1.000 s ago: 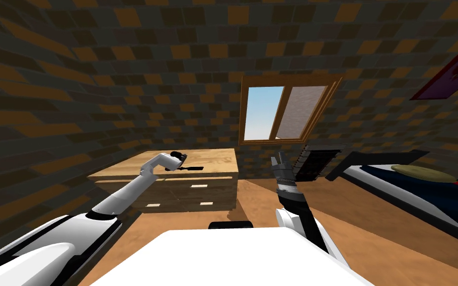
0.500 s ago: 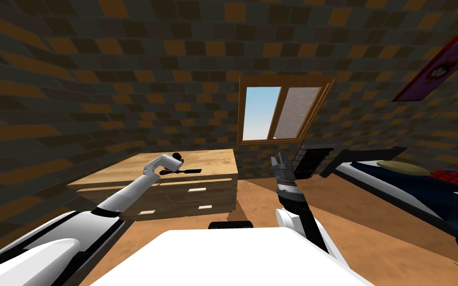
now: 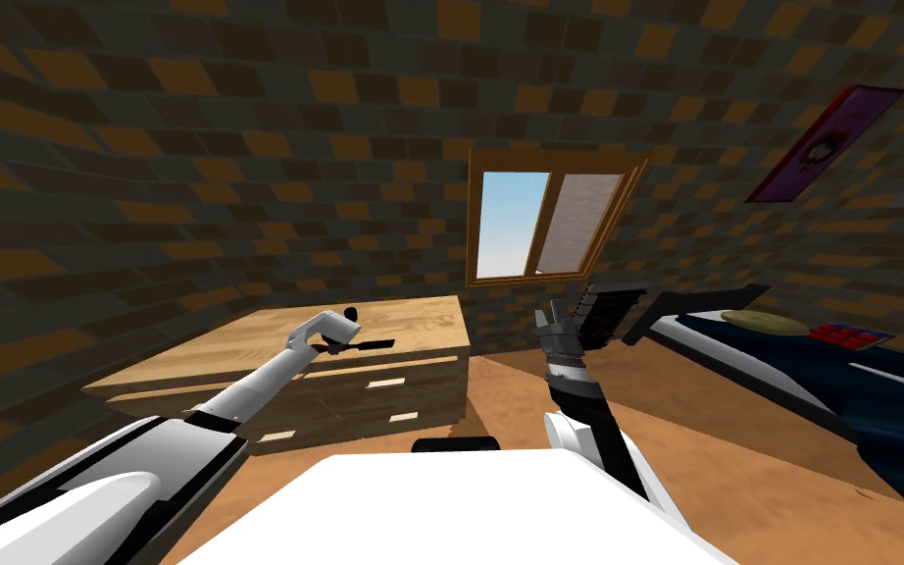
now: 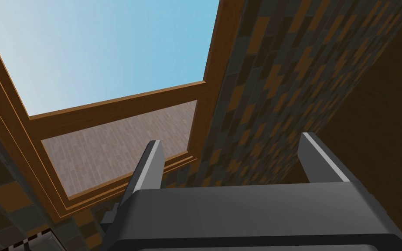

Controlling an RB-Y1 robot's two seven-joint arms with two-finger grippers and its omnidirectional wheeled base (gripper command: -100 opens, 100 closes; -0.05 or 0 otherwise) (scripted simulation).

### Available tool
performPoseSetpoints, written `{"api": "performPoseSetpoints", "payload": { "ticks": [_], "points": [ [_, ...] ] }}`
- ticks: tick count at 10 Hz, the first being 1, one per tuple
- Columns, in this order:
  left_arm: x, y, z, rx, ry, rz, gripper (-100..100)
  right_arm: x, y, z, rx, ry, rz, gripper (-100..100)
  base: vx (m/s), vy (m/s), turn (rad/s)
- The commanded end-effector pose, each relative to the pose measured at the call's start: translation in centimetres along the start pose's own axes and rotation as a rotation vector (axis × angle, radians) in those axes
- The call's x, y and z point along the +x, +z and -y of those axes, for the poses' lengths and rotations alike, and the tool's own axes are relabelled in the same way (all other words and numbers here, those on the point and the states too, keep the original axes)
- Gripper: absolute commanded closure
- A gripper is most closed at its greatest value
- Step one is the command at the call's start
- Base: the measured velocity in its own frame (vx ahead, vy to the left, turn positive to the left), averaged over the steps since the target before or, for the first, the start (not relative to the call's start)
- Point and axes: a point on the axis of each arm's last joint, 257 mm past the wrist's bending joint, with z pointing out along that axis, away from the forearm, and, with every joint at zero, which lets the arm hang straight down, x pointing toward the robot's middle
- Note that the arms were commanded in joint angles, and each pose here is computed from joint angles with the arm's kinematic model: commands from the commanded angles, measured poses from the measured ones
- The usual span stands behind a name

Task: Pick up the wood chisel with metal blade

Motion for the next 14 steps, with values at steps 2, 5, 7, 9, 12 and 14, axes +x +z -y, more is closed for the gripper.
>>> {"api": "performPoseSetpoints", "payload": {
  "ticks": [2,5,7,9,12,14],
  "points": [
    [0.8,0.8,-2.0,-0.077,0.011,0.001,-100,0.0,0.0,0.0,0.0,0.0,0.0,0,0.042,0.036,-0.068],
    [0.8,1.5,-2.0,-0.064,0.008,0.001,-100,0.0,0.0,0.0,0.0,0.0,0.0,0,0.012,0.011,-0.008],
    [1.0,2.3,-2.5,-0.064,0.007,0.002,-100,0.0,0.0,0.0,0.0,0.0,0.0,0,0.029,0.028,-0.01],
    [0.9,2.2,-2.4,-0.064,0.007,0.002,100,0.0,0.0,0.0,0.0,0.0,0.0,0,0.006,0.008,0.005],
    [0.9,2.2,-2.4,-0.065,0.006,0.002,100,0.0,0.0,0.0,0.0,0.0,0.0,0,0.0,0.0,0.0],
    [0.9,2.2,-2.4,-0.065,0.007,0.001,0,0.0,0.0,0.0,0.0,0.0,0.0,0,0.0,0.0,0.0]
  ]
}}
